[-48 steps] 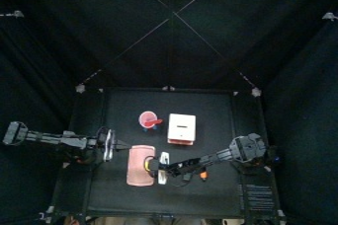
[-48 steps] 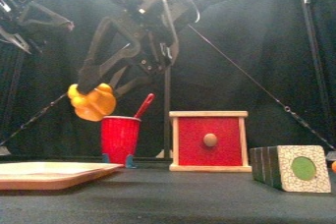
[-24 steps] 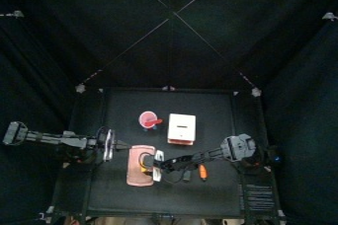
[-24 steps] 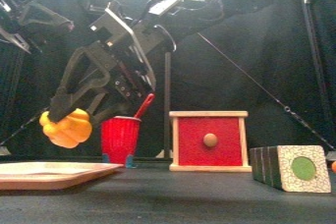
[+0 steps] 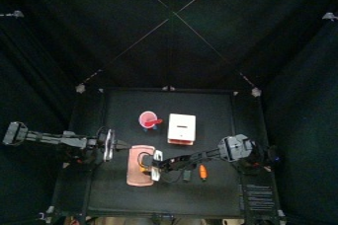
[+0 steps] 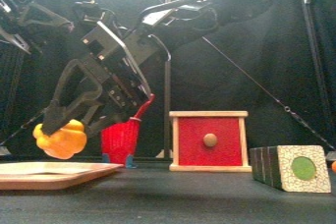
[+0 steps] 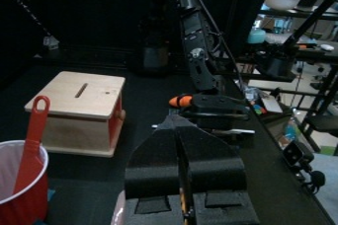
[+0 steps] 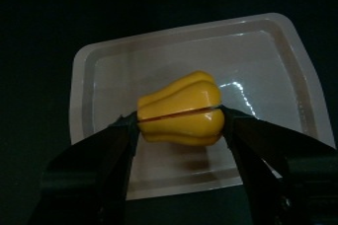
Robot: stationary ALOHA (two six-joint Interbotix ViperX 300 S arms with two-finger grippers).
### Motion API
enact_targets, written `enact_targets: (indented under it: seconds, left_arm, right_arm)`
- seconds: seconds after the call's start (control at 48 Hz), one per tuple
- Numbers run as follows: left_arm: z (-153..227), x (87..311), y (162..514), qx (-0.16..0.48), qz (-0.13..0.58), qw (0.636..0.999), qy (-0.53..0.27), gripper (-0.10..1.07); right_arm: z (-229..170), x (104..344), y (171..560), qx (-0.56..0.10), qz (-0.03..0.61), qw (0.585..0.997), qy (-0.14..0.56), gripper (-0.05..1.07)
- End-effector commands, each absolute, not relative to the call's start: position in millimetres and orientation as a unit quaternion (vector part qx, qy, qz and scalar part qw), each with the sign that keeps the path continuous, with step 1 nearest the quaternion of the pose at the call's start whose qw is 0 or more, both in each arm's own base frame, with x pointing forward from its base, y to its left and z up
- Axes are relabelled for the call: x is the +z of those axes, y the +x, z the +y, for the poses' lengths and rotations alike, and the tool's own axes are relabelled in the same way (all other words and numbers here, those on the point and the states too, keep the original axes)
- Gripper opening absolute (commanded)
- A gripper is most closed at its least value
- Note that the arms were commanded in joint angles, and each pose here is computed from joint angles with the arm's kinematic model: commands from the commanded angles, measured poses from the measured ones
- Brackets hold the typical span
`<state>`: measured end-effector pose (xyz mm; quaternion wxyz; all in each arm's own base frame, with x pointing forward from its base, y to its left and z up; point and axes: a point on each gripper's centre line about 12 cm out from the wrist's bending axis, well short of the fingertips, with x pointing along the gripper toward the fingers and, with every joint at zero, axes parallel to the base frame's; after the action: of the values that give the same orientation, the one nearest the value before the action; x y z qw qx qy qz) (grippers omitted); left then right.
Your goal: Place squash on plate
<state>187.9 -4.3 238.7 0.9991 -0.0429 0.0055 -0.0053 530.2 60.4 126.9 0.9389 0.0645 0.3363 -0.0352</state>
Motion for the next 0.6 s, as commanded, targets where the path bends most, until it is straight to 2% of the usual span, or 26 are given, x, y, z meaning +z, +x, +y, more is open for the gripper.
enact_targets:
  seconds: [0.0,0.271,0.583]
  left_arm:
    - [-3.7,243.2,189.7,-0.004,-0.002,0.999,-0.043,-0.02]
    - [-3.7,243.4,189.7,-0.004,-0.003,0.999,-0.043,-0.02]
    - [-3.7,243.4,189.7,-0.004,-0.003,0.999,-0.044,-0.02]
  right_arm:
    - [59.0,145.6,536.7,-0.035,0.315,0.946,0.071,0.78]
    - [56.2,140.5,535.3,-0.048,0.326,0.942,0.068,0.96]
    - [55.5,139.8,534.1,-0.059,0.333,0.938,0.07,1.0]
